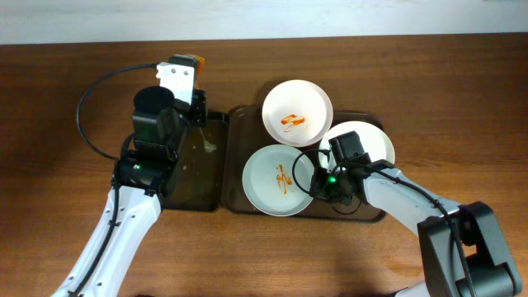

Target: Clean dirty plates on tray and stack at the side

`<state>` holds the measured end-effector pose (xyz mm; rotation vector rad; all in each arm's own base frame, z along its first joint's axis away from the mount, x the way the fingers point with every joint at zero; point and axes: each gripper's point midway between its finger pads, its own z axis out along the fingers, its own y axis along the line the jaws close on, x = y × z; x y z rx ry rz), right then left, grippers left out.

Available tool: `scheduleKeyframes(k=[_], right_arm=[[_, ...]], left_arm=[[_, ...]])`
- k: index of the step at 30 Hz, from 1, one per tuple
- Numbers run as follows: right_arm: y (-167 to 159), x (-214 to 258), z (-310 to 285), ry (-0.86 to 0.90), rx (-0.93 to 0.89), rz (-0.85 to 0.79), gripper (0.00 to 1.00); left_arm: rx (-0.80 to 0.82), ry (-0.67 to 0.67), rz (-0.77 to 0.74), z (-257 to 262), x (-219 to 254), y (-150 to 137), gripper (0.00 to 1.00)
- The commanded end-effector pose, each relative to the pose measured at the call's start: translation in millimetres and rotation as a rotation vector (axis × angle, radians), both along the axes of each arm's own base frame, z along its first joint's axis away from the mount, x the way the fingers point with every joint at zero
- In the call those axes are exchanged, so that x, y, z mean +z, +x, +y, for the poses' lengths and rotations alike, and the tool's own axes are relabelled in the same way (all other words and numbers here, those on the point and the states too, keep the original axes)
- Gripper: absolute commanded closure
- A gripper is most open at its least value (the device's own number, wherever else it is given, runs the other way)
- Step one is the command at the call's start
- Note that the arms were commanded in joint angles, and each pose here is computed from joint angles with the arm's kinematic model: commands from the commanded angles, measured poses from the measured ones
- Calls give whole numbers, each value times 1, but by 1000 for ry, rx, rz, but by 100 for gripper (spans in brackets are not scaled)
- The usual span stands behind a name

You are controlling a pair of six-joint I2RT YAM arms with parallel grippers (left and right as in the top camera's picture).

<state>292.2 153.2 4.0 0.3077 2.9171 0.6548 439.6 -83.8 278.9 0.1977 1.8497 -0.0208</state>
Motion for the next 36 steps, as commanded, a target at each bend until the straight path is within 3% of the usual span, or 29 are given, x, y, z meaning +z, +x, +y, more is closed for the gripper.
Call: scheduleKeyframes(k=[1,6,9,12,15,19,20,23,31,36], right_arm=[[-3,-5,2,-13,24,12,96],[-3,-5,2,-13,24,11,96],[-3,-5,2,-13,24,11,96],[-3,-5,2,-13,24,12,96],[-3,-5,2,-13,24,11,96],[-3,-5,2,-13,24,12,96],[-3,-5,2,-13,24,11,96],[-3,-4,2,-13,24,11,96],[-3,-5,2,-13,24,11,96],[-4,-5,2,-13,24,12,96]], left_arm=[[-14,5,-41,-2,16,-3,100],[-15,46,149,1,-34,-12,100],[21,47,454,3,-124,-24,100],[49,60,666,6,-189,-37,100],[44,68,713,6,-199,-45,100],[-87,-31,720,-21,-191,-50,100],[-146,-74,720,-32,-185,-53,100],[-531,-315,699,-103,-142,-80,100],[-519,-587,1056,-180,-185,-124,100],[-449,-703,1228,-196,-224,-131,100]])
